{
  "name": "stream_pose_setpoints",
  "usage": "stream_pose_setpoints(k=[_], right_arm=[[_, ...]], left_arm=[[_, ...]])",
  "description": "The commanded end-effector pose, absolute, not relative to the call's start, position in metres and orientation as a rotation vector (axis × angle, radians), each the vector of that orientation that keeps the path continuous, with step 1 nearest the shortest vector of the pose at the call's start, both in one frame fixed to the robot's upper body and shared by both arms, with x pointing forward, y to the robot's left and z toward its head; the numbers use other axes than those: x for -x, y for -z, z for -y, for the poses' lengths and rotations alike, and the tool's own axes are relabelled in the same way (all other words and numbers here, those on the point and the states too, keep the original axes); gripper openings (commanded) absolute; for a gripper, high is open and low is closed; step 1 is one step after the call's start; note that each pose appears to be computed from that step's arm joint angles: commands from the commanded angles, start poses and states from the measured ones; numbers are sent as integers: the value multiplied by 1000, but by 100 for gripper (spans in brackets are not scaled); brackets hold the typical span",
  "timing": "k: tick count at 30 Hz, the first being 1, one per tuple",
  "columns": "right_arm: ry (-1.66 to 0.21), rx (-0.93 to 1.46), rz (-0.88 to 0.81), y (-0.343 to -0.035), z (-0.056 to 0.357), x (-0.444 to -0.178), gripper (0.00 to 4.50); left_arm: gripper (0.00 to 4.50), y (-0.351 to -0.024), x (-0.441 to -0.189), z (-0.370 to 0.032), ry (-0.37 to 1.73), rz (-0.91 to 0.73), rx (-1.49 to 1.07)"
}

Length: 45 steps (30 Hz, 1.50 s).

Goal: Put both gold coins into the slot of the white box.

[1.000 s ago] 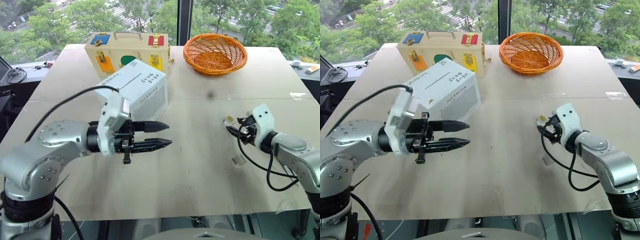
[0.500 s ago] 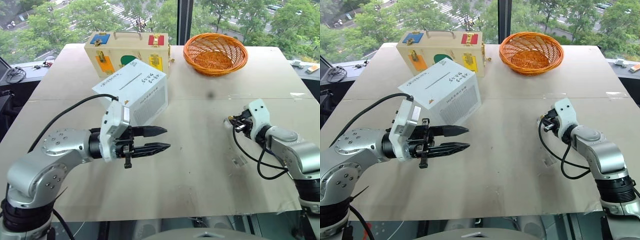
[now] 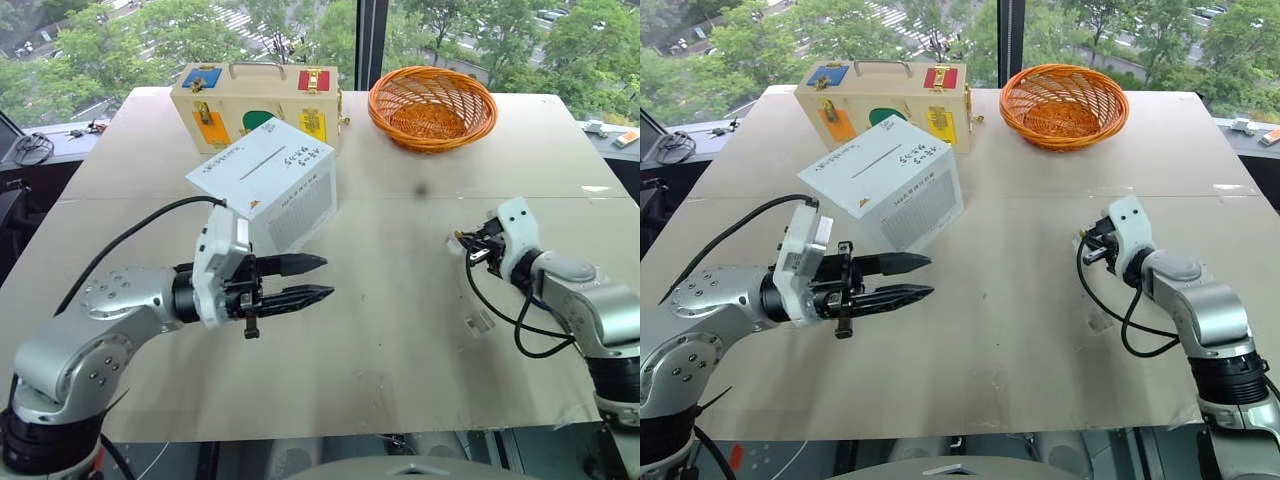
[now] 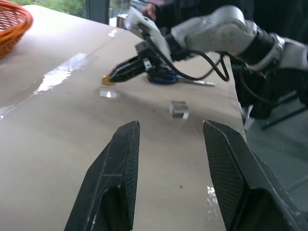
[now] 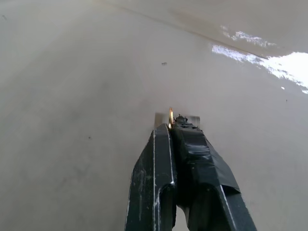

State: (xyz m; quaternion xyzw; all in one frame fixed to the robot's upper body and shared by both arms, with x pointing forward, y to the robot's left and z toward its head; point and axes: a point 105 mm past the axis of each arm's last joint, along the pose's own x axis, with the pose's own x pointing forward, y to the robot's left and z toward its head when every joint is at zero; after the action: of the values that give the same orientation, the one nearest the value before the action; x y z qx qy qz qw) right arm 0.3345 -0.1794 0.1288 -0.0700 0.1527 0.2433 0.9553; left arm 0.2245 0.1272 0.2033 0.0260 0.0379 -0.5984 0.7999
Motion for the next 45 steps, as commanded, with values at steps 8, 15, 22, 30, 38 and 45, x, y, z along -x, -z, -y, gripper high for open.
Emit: stream_pose_setpoints(k=[8,15,22,30,38,45], right_arm=[[-1022,19,-38,-222,123,-260,6],[-1252,23,13,-246,81,-226,0],[-1318,23,18,-250,71,-218,0],[-1338,25,20,-250,67,-215,0],[-1354,22,31,-253,66,-212,0],[-1359,16,33,-255,66,-211,0]], left_arm=[[211,-235,-245,-115,1344,-15,98],[81,-241,-243,-94,1498,-45,122],[81,-249,-243,-79,1562,-40,108],[81,-251,-243,-74,1579,-47,103],[81,-248,-242,-74,1578,-57,97],[81,-244,-243,-77,1579,-67,92]])
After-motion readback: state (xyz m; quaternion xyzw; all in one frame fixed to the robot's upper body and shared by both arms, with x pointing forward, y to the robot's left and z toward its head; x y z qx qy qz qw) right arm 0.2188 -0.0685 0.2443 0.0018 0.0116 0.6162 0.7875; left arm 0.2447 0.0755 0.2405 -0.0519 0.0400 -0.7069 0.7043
